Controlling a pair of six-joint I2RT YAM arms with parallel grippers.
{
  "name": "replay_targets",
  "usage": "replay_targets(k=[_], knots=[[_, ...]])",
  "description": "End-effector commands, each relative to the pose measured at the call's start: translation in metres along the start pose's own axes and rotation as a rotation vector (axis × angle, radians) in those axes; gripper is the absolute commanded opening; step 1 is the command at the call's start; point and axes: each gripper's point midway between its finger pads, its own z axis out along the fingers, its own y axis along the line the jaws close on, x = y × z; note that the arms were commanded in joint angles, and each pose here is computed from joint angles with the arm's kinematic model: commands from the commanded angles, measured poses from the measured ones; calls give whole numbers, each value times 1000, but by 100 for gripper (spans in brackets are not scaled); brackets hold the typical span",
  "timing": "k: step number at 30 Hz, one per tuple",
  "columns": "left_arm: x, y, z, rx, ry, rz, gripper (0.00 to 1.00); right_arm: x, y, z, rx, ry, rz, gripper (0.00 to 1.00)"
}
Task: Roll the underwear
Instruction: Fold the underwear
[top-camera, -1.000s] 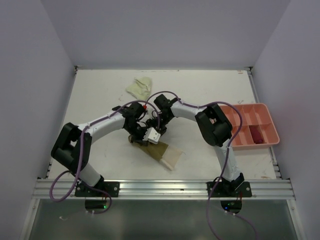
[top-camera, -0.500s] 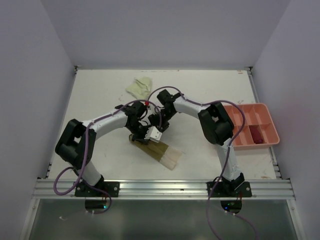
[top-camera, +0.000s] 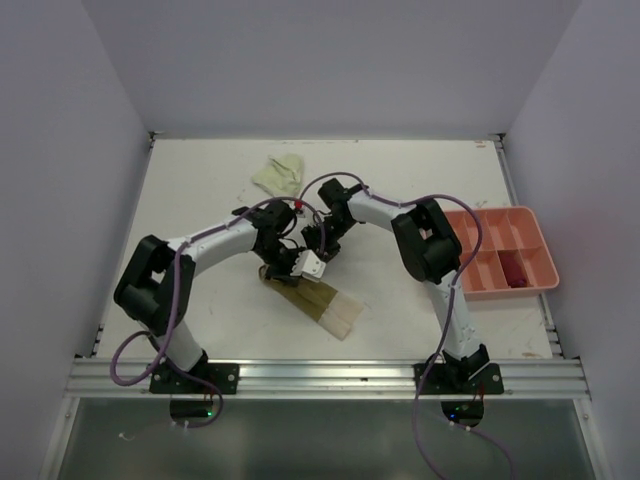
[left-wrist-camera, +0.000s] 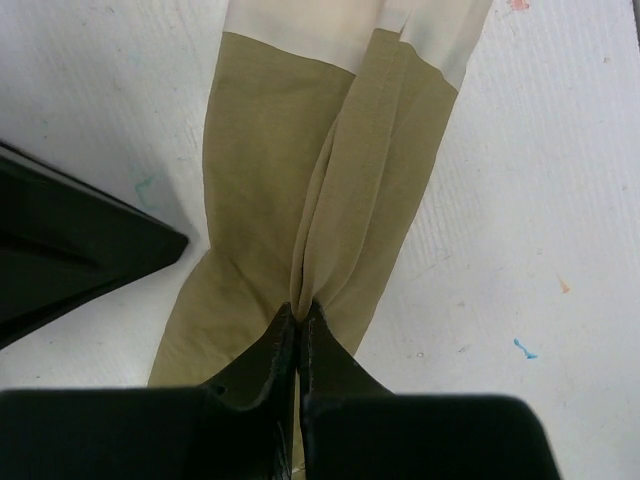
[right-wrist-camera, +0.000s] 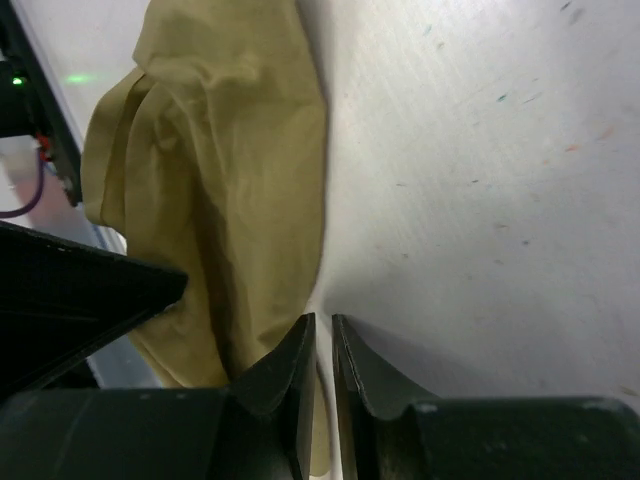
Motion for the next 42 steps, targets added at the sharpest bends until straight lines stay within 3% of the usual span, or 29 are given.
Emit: replay_targets(k=[1,16,33,42], knots=[[-11,16,-6,-29,-18,25,0,10,-1,9,-25,32,8,17],[-9,44,-9,-57,-71,-67,0,20,-1,16,-51,58,18,17],[20,63,21,-73,-91,-259,0,23,0,17,-62,66,28,17],[-2,53,-13,-155,-137,-149,0,23,-2,19,-58,60,33,18]])
